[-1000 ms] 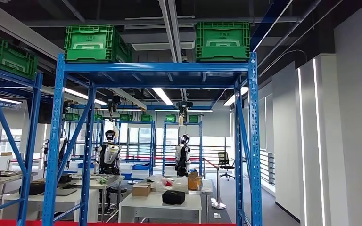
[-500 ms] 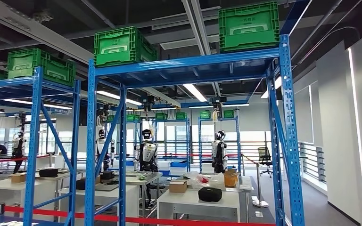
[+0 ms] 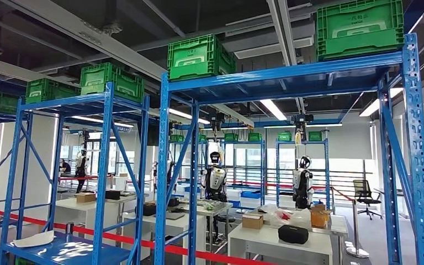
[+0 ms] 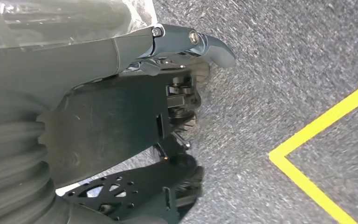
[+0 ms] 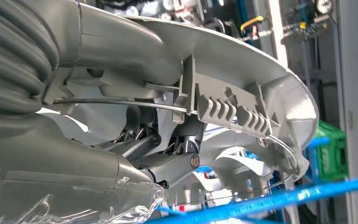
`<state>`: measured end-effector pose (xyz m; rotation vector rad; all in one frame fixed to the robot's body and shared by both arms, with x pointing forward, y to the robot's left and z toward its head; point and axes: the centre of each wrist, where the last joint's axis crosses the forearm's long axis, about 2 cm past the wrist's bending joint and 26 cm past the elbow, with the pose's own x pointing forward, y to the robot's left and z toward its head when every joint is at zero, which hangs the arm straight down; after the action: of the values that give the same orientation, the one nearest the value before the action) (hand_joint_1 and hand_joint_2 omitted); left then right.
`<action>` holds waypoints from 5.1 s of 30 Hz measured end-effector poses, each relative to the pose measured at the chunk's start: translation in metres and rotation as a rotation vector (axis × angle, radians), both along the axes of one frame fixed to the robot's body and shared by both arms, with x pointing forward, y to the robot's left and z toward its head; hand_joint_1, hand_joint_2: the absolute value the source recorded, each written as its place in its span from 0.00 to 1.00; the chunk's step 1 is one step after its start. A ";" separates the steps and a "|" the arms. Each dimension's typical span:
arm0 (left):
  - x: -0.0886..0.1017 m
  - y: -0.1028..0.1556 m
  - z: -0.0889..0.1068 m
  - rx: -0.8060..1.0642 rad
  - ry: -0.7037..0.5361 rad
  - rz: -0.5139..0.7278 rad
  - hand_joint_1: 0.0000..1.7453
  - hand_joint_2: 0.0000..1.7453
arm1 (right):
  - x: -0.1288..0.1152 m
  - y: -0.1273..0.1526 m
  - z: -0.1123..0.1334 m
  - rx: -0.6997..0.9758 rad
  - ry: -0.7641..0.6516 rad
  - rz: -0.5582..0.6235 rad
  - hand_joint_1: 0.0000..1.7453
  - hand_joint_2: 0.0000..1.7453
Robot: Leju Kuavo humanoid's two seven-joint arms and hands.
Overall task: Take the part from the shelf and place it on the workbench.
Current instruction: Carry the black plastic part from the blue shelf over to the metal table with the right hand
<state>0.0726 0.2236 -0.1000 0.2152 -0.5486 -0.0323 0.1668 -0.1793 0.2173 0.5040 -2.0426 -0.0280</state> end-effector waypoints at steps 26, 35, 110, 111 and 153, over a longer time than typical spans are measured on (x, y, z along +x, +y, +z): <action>0.001 0.000 0.000 0.003 0.017 0.021 0.00 1.00 | 0.001 0.000 0.000 -0.019 0.022 0.003 1.00 1.00; 0.001 -0.002 0.000 -0.012 0.033 0.031 0.00 1.00 | 0.001 0.000 -0.001 -0.024 0.029 0.004 1.00 1.00; 0.001 -0.001 0.000 -0.024 0.047 0.081 0.00 1.00 | 0.005 0.003 0.001 -0.035 0.047 0.034 1.00 1.00; 0.001 -0.001 0.000 -0.023 0.047 0.081 0.00 1.00 | 0.005 0.003 0.001 -0.035 0.047 0.034 1.00 1.00; 0.001 -0.001 0.000 -0.029 0.053 0.103 0.00 1.00 | 0.004 0.006 0.001 -0.037 0.048 0.055 1.00 1.00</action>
<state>0.0736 0.2223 -0.0997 0.2139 -0.4845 0.0700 0.1711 -0.1734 0.2180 0.5313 -1.9776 0.0308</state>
